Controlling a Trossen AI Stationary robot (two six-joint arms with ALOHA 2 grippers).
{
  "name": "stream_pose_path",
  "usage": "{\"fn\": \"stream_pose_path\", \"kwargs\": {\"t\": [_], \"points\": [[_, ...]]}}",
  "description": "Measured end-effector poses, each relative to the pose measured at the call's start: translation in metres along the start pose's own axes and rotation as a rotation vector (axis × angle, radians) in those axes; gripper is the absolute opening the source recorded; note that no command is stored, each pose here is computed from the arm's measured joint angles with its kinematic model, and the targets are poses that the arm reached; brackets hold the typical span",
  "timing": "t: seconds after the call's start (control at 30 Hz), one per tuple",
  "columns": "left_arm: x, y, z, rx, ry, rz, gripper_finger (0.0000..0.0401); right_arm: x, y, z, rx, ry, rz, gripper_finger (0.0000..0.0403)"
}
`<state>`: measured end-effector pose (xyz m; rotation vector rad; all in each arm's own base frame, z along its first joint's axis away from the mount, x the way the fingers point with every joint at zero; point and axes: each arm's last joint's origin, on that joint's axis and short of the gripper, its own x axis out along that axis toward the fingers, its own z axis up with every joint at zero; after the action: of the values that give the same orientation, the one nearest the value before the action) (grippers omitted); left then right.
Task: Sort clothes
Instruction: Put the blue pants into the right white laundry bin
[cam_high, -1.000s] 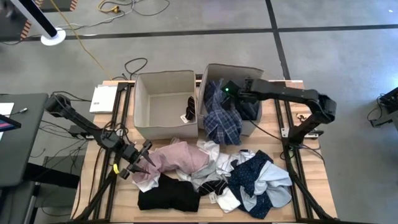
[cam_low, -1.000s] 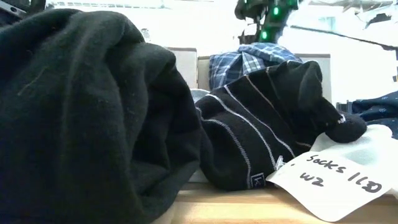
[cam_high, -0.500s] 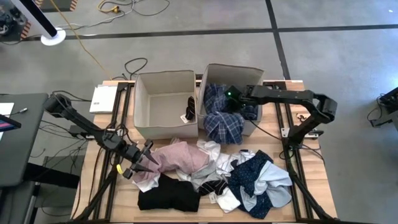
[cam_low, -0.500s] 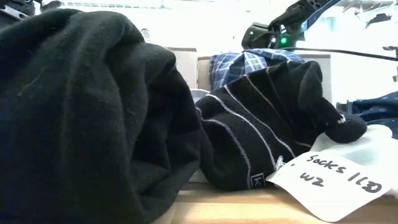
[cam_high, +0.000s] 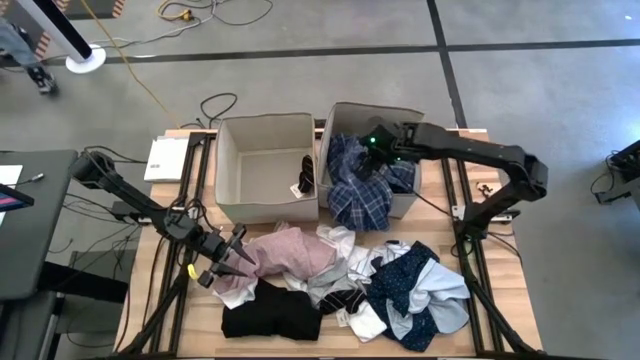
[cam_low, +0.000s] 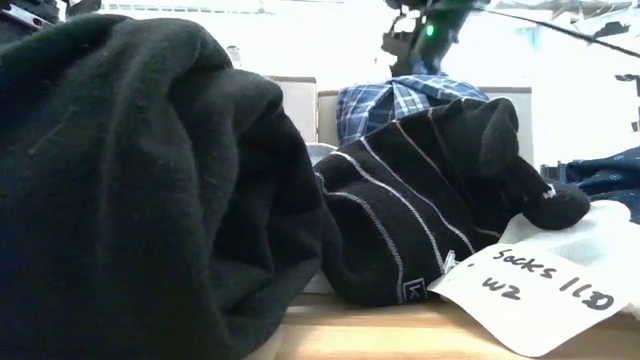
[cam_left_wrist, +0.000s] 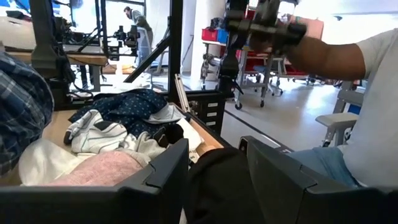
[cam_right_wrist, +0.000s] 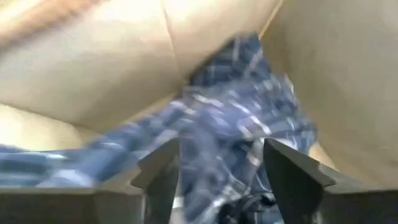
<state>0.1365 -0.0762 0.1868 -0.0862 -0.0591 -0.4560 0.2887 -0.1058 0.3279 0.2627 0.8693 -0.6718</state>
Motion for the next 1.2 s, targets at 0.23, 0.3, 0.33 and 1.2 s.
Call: {"fn": "stream_pose_path", "kwargs": {"t": [0.23,0.3,0.33,1.2], "points": [[0.0,0.0,0.0,0.001,0.003,0.003,0.0158,-0.058,0.021,0.012,-0.014,-0.051,0.082,0.026],[0.0,0.0,0.0,0.004,0.004,0.003,0.0158,-0.074,0.029,0.01,-0.016,-0.06,0.116,0.026],[0.0,0.0,0.0,0.004,0.003,0.003,0.0158,-0.08,0.034,0.006,-0.023,-0.048,0.131,0.026],[0.0,0.0,-0.002,0.082,0.026,0.002,0.0158,-0.077,0.143,-0.217,0.182,-0.045,-0.162,0.026]]}}
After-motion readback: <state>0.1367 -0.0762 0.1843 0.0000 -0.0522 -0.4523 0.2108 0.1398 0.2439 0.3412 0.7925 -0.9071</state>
